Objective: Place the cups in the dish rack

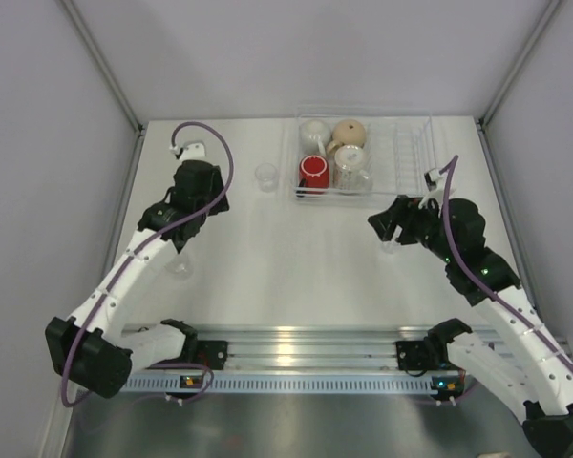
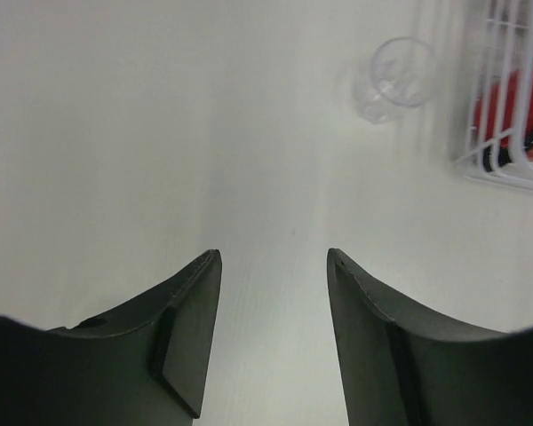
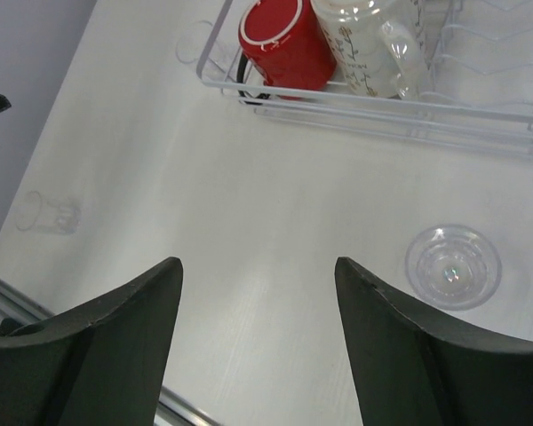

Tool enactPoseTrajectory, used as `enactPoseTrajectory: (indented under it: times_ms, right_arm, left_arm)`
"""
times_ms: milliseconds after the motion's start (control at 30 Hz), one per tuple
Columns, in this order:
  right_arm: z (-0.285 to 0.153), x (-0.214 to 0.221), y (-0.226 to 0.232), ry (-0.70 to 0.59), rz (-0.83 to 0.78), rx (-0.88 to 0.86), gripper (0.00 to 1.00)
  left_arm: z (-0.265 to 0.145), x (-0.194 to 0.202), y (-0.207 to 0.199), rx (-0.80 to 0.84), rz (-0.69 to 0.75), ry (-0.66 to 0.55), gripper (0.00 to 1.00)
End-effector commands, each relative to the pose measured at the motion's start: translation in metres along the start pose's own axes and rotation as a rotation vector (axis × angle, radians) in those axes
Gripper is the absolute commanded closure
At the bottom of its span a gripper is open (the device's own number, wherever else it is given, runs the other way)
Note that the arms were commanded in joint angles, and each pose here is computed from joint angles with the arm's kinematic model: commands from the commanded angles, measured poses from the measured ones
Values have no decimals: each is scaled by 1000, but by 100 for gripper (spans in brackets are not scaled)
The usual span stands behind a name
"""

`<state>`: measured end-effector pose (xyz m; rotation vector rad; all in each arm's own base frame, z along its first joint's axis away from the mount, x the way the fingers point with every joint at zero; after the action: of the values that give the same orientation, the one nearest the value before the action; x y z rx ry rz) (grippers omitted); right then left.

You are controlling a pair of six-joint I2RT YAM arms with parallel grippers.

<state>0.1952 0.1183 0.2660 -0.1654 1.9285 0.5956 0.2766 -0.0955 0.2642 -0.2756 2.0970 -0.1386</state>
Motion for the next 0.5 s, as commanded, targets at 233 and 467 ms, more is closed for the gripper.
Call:
enactPoseTrajectory:
  times_ms: [233, 467]
  right_arm:
    - [-2, 1, -6, -6, 0, 34, 19]
    - [-2, 1, -14, 7, 14, 113, 1]
  left_arm:
    - [3, 33, 75, -317, -220, 68, 37]
    - [-3, 54, 90, -392, -292, 104, 35]
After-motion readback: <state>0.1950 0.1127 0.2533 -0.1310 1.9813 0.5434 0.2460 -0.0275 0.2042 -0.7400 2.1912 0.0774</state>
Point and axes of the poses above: each gripper's point midway between its finger pads, its own z axis out along the fingers, its own y axis along the line the jaws close on, x = y × z, the point moved 6 cm from there along -z, back along the fingers, and after that the axes turned 7 degrees about -z, right-handed, at the moved point
